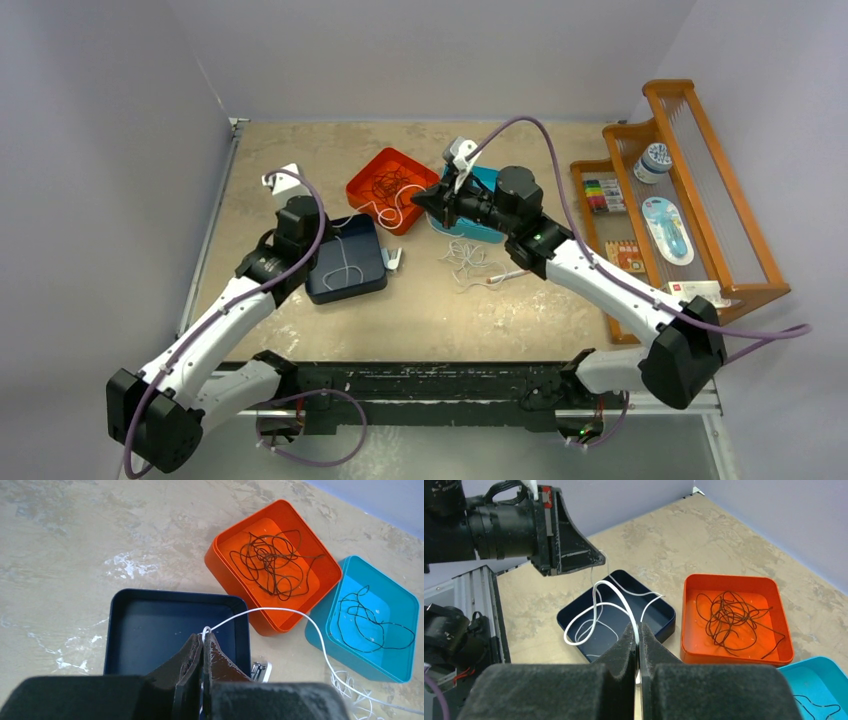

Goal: Untangle the cables

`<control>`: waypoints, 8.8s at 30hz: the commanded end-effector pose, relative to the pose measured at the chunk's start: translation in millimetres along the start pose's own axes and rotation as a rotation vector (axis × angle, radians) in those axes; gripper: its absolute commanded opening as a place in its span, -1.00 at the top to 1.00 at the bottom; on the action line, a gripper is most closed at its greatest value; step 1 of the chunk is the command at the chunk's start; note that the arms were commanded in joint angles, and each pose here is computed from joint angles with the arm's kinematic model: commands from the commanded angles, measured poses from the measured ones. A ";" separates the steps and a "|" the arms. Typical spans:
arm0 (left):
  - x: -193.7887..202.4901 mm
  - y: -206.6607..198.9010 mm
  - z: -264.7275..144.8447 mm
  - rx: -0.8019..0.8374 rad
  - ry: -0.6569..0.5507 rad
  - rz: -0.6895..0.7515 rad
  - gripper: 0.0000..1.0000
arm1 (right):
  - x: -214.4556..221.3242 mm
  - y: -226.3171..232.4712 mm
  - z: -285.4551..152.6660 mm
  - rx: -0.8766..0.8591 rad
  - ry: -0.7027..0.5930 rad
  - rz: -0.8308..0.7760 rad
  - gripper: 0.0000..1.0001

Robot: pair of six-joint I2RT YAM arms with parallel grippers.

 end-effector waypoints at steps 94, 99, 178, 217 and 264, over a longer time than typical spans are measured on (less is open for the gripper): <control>-74.2 47.4 -46.4 -0.204 -0.311 -0.168 0.03 | 84.3 31.8 174.8 -0.238 0.311 0.101 1.00; -69.4 47.1 -42.5 -0.200 -0.293 -0.159 0.04 | 92.9 35.6 186.6 -0.247 0.327 0.100 1.00; -60.4 51.5 -37.6 -0.207 -0.290 -0.147 0.04 | 101.2 58.9 230.3 -0.063 0.342 -0.041 1.00; -57.7 48.2 -32.9 -0.195 -0.274 -0.146 0.04 | 142.0 53.8 205.6 0.035 0.393 0.040 0.70; 66.1 -10.7 20.4 0.155 0.337 0.119 0.17 | 101.4 -21.2 78.1 0.213 0.211 0.245 0.01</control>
Point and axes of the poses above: each gripper's point midway between its finger pads, its own z axis out along the fingers, its own y axis along the line the jaws close on, x = y × z, the point moved 7 cm from there along -z, back along the fingers, and after that the axes turned 6 degrees about -z, right-handed, at the moved point
